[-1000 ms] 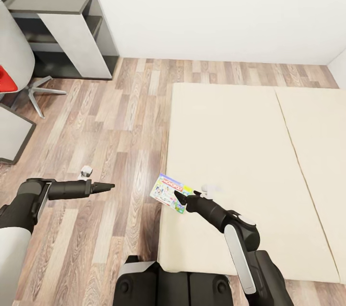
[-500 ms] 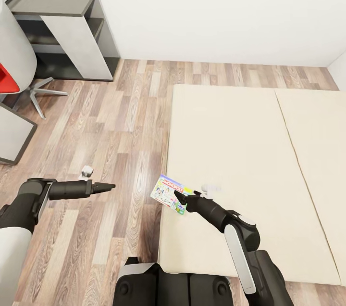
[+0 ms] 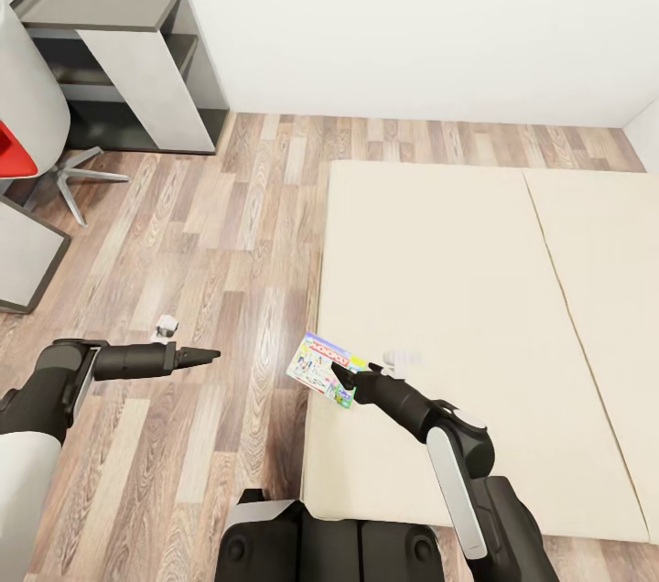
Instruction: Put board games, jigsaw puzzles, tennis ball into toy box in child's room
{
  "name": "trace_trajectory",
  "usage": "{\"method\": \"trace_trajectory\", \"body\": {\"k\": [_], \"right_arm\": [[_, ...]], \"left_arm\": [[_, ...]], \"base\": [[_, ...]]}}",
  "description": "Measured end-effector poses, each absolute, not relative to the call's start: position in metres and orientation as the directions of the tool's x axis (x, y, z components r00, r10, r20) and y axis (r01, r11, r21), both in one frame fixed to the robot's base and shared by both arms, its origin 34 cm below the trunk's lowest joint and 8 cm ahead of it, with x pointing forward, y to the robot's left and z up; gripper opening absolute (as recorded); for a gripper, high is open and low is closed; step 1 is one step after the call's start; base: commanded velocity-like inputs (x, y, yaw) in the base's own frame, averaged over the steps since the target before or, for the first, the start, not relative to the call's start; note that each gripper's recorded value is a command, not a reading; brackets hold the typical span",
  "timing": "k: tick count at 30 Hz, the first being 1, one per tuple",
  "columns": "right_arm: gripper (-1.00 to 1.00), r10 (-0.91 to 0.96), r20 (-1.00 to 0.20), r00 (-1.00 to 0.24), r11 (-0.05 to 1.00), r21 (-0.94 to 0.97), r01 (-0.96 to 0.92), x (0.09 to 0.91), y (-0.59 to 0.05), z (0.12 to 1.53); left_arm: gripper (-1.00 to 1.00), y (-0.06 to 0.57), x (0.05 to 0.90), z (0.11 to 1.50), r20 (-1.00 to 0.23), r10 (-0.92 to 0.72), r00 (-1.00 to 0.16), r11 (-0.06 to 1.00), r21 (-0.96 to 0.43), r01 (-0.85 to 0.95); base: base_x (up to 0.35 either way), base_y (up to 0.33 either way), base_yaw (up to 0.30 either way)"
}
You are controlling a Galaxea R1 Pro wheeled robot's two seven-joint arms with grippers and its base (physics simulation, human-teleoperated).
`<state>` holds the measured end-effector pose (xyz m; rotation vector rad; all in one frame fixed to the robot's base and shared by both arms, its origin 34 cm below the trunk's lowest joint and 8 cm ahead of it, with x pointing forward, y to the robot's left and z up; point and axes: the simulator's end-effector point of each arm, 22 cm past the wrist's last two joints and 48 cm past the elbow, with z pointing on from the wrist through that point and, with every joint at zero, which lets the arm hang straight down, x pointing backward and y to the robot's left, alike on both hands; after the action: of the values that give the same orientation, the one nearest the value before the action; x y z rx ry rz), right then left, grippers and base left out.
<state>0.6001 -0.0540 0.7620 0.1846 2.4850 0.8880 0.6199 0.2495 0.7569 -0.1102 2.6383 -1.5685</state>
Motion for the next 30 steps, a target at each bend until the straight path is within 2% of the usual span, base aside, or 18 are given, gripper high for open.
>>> {"method": "trace_trajectory", "body": {"k": [30], "right_arm": [[1.0,0.292,-0.414,-0.862,0.777,0.628,-0.038,0.6028,-0.0515,0.7633]], "left_arm": [[1.0,0.2525,0.6214,0.7577,-0.026,-0.105,-0.994,0.477,-0.878,-0.027]], "base": [[0.0,0.0,0.0]]}}
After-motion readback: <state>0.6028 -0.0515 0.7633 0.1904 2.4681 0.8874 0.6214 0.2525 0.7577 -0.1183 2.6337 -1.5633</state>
